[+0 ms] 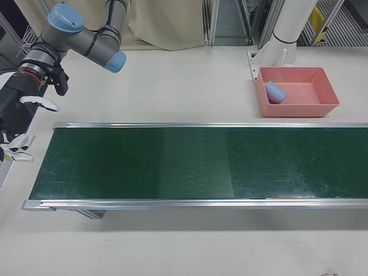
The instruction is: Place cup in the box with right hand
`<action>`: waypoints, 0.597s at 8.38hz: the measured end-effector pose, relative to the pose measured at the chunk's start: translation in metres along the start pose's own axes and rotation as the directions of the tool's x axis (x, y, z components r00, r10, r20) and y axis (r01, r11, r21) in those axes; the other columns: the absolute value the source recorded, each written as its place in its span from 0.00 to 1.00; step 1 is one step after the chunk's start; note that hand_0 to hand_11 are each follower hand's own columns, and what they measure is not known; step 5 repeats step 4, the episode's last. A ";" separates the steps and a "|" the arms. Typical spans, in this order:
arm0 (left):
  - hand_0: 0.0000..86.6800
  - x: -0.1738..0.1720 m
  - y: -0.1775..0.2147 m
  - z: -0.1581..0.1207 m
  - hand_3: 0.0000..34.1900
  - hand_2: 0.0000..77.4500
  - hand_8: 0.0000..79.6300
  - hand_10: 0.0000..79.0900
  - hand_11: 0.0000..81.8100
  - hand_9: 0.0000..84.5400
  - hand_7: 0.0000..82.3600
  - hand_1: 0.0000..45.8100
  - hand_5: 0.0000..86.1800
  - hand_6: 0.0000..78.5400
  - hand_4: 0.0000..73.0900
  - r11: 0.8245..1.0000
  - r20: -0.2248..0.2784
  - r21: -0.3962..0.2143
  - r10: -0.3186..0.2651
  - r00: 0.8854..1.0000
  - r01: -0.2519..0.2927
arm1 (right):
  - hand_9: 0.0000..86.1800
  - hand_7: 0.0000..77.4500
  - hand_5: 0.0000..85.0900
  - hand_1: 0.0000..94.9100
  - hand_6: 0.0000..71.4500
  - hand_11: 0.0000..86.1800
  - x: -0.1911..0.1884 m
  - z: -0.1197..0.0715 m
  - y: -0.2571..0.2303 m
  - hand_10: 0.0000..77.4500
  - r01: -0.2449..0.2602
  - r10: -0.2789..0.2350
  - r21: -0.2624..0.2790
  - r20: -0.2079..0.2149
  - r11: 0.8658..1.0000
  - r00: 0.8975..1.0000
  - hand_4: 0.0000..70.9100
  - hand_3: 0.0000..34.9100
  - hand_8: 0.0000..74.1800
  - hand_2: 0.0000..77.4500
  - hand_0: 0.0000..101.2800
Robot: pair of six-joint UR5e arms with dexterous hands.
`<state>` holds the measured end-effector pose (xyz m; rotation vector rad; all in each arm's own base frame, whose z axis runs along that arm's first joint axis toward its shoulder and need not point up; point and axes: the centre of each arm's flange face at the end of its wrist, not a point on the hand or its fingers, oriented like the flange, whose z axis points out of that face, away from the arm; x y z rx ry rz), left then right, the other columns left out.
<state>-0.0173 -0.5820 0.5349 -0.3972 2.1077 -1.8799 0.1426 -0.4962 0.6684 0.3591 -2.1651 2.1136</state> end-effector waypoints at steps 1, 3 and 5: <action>0.00 0.000 0.000 0.000 0.00 0.01 0.00 0.00 0.00 0.00 0.00 0.01 0.00 0.00 0.00 1.000 0.000 0.000 0.000 1.000 0.000 | 0.81 0.90 0.12 0.17 0.49 0.41 -0.003 -0.002 -0.002 0.32 0.006 -0.006 0.020 -0.016 1.000 1.000 0.00 0.00 0.60 0.25 0.45; 0.00 0.000 0.000 0.000 0.00 0.01 0.00 0.00 0.00 0.01 0.00 0.01 0.00 0.00 0.00 1.000 0.000 0.000 0.000 1.000 0.000 | 0.79 0.90 0.12 0.19 0.49 0.39 0.001 0.005 0.004 0.29 0.010 -0.009 0.019 -0.035 1.000 0.999 0.00 0.00 0.57 0.28 0.46; 0.00 0.000 0.000 0.000 0.00 0.01 0.00 0.00 0.00 0.01 0.00 0.01 0.00 0.00 0.00 1.000 0.000 0.000 0.000 1.000 0.000 | 0.78 0.90 0.12 0.18 0.49 0.37 0.003 0.009 0.007 0.29 0.010 -0.009 0.014 -0.039 1.000 0.999 0.00 0.00 0.57 0.28 0.46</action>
